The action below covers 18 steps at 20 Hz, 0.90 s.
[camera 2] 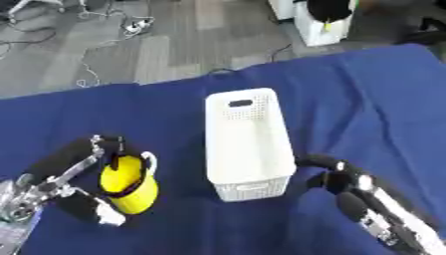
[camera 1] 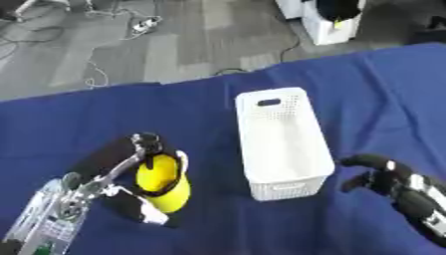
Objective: Pick up objects on the table and place them in the box.
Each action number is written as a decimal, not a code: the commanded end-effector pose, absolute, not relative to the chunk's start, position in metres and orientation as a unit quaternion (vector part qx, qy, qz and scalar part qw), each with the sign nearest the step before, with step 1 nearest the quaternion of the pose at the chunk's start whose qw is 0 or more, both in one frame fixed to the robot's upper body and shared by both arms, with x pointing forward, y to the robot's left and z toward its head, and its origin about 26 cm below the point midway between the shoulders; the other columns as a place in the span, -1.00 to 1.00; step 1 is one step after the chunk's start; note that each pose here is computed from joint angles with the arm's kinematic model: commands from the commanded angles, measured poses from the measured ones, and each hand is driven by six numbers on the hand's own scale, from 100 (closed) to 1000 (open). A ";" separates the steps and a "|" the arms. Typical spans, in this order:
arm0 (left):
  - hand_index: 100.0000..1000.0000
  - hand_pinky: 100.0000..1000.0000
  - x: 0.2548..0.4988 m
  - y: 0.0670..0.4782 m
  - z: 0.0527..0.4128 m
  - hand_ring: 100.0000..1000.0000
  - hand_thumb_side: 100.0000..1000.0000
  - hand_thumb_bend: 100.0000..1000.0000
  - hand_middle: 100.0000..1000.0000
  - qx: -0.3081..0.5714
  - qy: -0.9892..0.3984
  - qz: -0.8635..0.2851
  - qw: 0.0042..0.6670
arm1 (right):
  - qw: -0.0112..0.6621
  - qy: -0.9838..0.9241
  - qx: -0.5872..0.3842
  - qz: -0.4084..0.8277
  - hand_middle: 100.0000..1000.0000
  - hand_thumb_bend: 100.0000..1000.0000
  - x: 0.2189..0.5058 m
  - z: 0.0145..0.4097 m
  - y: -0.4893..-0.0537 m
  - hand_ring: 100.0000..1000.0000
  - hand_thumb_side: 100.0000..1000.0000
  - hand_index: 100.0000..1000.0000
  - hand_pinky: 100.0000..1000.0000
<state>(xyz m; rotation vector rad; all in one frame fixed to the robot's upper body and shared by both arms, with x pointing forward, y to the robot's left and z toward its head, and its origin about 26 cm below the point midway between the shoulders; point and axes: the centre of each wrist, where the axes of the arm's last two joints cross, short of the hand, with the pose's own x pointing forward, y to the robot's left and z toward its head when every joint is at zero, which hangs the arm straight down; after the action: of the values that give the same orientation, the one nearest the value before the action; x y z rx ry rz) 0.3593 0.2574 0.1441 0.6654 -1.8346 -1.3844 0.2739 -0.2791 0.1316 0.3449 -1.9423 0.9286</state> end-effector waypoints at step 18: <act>-0.26 -0.92 0.363 0.273 0.130 -0.88 -0.74 0.02 -0.50 0.265 -0.725 -0.486 0.410 | 0.454 -0.793 0.135 0.383 0.72 -0.11 0.273 0.138 -0.279 0.35 0.57 0.86 0.61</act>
<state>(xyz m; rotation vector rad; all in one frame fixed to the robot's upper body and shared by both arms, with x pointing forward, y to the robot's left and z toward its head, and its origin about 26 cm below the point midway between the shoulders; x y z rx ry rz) 0.3623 0.2682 0.1256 0.6475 -1.8167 -1.2489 0.2739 -0.2791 0.1316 0.3449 -1.9423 0.9285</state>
